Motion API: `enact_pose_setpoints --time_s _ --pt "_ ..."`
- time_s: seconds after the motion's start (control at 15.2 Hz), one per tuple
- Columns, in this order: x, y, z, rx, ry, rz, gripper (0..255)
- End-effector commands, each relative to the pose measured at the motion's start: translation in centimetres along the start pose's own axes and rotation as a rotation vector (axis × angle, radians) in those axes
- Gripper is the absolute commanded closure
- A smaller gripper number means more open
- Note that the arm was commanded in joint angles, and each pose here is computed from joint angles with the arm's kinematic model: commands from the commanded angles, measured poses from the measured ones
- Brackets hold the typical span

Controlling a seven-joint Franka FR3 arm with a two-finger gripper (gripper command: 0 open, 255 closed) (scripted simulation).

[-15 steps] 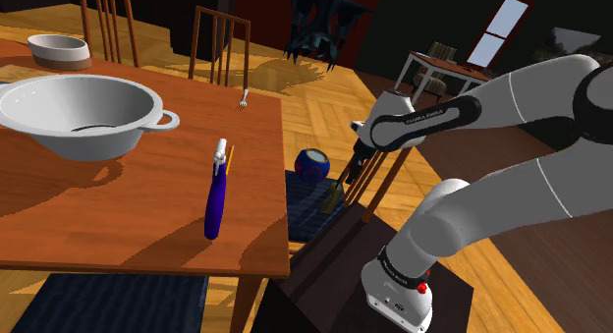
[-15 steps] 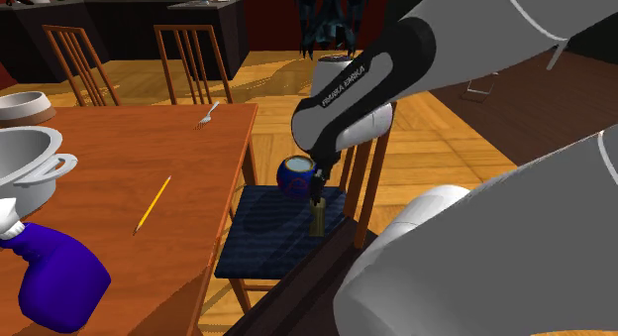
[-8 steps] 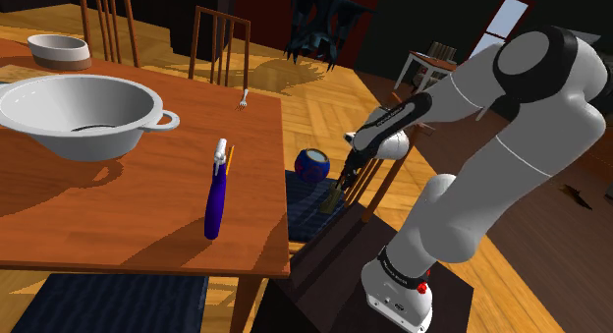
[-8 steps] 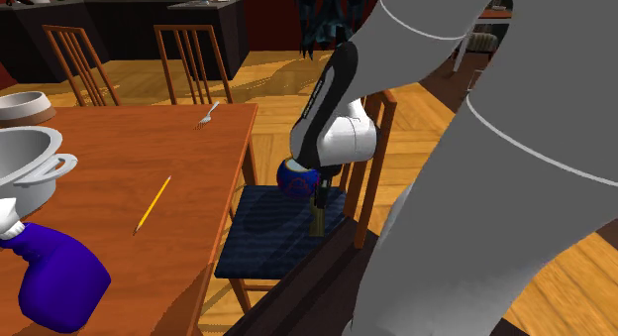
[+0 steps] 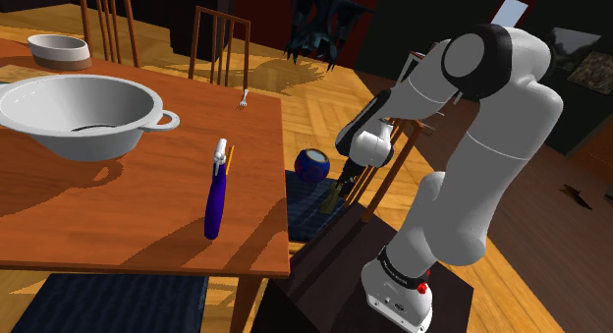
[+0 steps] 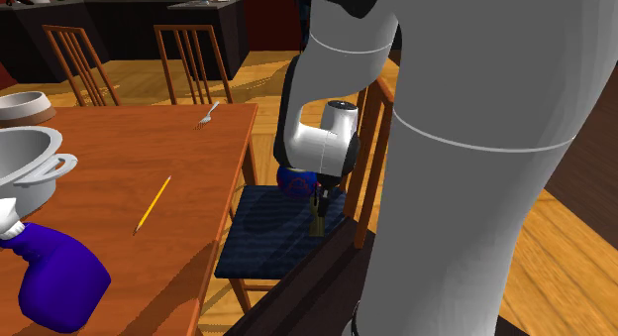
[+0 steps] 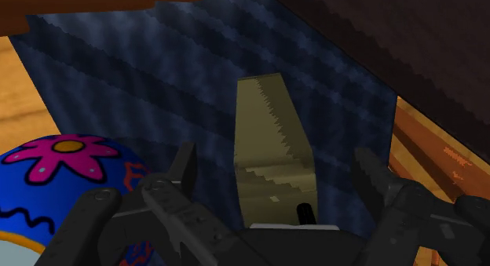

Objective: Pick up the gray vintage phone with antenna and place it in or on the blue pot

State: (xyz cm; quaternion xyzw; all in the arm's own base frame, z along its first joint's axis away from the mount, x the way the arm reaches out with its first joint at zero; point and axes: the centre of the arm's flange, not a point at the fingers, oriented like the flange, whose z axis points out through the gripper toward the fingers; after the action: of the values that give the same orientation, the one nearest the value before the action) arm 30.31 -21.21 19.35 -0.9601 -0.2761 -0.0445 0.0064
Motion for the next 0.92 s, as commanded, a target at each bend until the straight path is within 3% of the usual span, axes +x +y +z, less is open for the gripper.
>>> enact_pose_setpoints --time_s 0.0,0.33,0.4,0.86 --pt "-0.02 -0.05 0.31 -0.001 0.001 0.000 0" --pt "-0.02 -0.05 0.31 -0.001 0.001 0.000 0" --pt "-0.02 -0.05 0.31 -0.001 0.001 0.000 255" --pt "-0.01 -0.05 0.32 -0.001 0.001 0.000 255"
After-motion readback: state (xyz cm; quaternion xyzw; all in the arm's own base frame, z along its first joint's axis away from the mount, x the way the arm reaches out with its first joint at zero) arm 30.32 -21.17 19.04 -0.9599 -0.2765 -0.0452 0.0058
